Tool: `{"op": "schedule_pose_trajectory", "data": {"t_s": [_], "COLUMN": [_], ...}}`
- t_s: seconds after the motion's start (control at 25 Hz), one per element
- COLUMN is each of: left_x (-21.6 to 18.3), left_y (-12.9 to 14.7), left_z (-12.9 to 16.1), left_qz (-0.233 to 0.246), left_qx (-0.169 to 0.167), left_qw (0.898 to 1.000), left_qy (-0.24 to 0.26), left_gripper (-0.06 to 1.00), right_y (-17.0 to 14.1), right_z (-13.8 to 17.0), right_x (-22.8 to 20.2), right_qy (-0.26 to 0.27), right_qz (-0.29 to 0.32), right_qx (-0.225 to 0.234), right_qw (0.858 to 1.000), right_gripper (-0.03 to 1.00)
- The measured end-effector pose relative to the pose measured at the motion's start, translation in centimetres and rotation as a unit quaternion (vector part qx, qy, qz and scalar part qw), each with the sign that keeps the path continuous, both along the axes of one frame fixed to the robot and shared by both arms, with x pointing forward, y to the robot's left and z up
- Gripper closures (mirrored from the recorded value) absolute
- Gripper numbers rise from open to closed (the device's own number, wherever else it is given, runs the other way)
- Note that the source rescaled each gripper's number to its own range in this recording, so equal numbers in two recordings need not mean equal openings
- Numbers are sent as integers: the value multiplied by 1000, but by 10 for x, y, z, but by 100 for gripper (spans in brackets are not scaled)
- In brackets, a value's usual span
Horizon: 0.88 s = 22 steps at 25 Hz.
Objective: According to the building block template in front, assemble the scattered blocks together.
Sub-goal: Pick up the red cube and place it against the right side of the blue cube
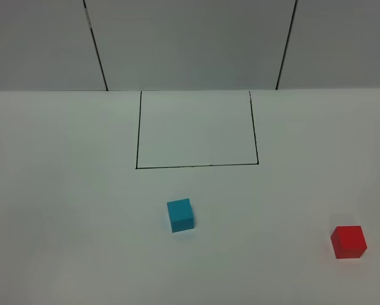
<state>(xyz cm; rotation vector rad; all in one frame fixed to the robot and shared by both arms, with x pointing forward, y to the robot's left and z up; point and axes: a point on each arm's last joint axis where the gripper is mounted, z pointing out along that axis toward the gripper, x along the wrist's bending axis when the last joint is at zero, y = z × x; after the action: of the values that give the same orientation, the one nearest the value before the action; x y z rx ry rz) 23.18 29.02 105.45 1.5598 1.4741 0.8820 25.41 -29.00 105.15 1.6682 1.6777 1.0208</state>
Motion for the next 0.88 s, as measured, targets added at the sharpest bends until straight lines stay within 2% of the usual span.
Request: {"op": "schedule_pose_trajectory", "data": {"t_s": [0.2,0.4,0.56,0.88], "left_x": [0,0,0,0], "left_y": [0,0,0,0], "left_z": [0,0,0,0], "left_qz": [0,0,0,0], "left_qx": [0,0,0,0], "left_qw": [1000,1000,1000,1000], "left_qy": [0,0,0,0], "left_gripper": [-6,-6,-6,-6], "right_y": [1,3,6,13], "right_z": [-1,-2,-11,-25], "right_x": [36,80,108,150], "right_qy": [85,121,175,250], "right_qz": [-6,0,18,44], "right_qx": [-2,-16,-30,-15], "right_qw": [996,992,984,967], "right_gripper": [90,90,90,90]}}
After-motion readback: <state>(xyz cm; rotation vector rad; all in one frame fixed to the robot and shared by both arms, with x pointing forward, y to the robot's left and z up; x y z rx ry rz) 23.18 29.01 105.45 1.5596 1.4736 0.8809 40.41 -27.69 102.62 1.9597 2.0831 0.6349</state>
